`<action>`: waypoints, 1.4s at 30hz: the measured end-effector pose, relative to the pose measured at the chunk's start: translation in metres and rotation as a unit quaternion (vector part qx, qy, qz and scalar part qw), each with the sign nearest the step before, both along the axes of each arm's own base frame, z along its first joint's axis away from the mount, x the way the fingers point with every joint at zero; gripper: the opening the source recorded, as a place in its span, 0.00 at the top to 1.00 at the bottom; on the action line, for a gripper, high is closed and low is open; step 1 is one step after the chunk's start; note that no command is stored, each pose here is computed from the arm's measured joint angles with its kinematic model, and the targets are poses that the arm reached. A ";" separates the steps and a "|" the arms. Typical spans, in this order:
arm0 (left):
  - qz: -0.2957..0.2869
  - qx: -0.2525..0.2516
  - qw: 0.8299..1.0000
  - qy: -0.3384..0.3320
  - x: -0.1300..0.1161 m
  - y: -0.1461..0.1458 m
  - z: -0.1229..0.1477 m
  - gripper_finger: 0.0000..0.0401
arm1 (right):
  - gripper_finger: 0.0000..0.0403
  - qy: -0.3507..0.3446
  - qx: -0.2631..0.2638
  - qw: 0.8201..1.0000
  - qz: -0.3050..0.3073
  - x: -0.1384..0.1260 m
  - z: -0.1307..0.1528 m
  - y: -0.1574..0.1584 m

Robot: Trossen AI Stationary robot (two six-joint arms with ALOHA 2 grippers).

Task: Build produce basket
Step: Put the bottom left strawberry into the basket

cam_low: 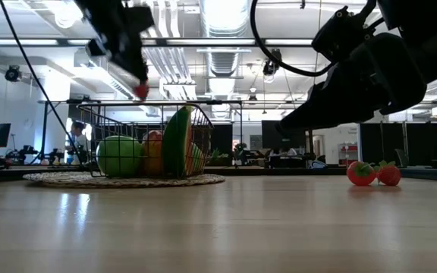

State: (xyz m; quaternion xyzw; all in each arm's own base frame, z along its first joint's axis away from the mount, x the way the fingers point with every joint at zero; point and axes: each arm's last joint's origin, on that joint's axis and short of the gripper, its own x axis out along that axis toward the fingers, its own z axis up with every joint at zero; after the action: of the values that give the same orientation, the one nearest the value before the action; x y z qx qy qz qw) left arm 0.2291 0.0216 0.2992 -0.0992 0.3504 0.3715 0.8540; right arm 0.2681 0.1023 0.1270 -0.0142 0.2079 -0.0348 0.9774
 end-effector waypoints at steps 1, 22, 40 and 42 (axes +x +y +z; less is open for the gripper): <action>0.010 0.000 1.000 0.016 0.003 0.007 -0.007 1.00 | 0.47 0.000 0.001 1.000 -0.001 0.000 0.000 0.000; 0.022 -0.029 0.991 0.126 0.042 0.040 -0.074 1.00 | 0.47 0.003 0.003 1.000 -0.002 0.000 -0.001 0.000; 0.028 -0.040 0.995 0.092 0.033 0.052 -0.047 0.73 | 0.47 0.005 0.008 1.000 -0.001 -0.001 -0.001 0.000; 0.021 -0.041 0.996 0.078 0.028 0.050 -0.035 0.71 | 0.47 0.007 0.009 1.000 -0.002 -0.001 -0.002 0.000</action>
State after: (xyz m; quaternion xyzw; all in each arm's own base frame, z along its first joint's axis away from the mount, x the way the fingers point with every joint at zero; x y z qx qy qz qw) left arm 0.2572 0.0714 0.2644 -0.1121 0.4287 0.3809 0.8115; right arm 0.2674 0.1022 0.1255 -0.0049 0.2148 -0.0350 0.9760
